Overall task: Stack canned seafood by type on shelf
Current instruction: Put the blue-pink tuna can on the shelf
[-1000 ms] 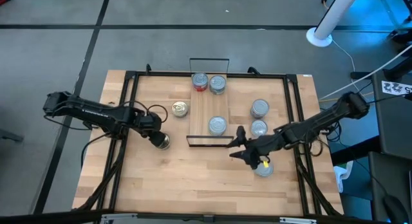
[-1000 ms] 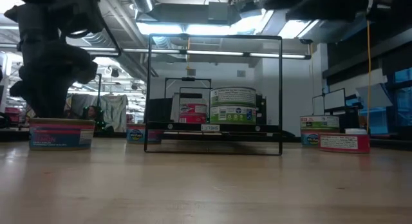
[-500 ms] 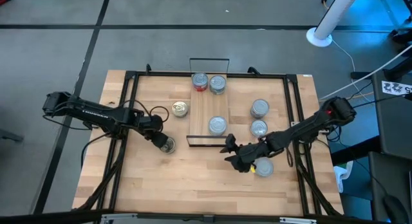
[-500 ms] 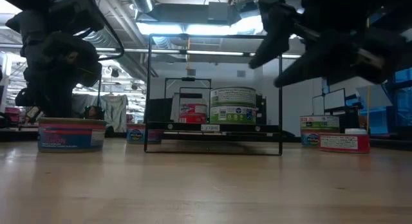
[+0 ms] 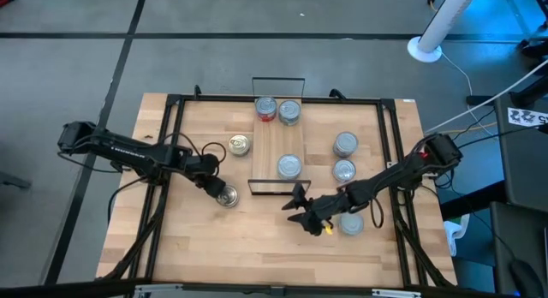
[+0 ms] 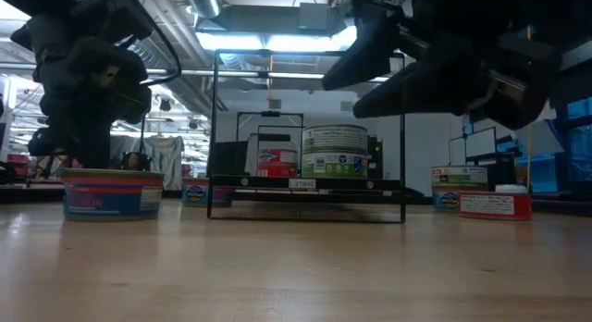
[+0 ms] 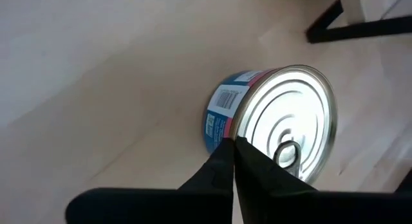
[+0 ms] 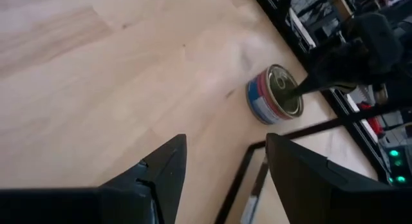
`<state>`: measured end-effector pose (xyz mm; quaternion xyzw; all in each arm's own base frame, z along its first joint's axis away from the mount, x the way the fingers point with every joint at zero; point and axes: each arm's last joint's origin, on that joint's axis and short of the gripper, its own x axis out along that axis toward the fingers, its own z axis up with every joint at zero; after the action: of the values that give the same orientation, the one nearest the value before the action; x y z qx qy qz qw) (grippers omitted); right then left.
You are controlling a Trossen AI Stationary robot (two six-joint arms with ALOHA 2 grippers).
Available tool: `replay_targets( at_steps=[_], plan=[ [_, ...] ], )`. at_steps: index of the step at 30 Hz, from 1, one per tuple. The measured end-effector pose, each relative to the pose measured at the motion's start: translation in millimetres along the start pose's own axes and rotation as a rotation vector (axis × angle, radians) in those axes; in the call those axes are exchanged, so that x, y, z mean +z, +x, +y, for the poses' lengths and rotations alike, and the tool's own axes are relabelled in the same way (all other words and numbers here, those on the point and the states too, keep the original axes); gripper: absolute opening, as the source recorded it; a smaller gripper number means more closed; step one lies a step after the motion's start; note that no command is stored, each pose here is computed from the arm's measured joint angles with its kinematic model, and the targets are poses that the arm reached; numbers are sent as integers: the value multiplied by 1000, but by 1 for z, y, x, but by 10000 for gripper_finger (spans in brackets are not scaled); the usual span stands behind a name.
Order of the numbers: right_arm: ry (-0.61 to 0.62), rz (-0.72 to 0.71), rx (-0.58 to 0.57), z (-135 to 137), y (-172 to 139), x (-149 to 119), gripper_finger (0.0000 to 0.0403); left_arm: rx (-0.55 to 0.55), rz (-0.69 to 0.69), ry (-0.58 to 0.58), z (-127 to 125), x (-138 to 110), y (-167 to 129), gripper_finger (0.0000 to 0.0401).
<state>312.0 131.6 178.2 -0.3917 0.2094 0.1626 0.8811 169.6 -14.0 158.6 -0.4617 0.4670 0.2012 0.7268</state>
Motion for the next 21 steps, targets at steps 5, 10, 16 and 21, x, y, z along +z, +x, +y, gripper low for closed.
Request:
replay_targets(
  at_steps=[5, 10, 16, 21],
  plan=[
    [8, -41, -3, 4, 9, 0, 214, -9, 25, -23, -4, -8, 1, 1],
    [7, -60, -8, 11, 17, -1, 214, -30, 56, -40, -13, -17, 9, 1],
    [-71, -85, -4, 31, 20, 7, 214, -99, 79, -43, -30, -25, 28, 1],
    [-139, -88, -36, 50, 23, 13, 214, -177, 79, -64, -42, -28, 42, 1]
  ],
)
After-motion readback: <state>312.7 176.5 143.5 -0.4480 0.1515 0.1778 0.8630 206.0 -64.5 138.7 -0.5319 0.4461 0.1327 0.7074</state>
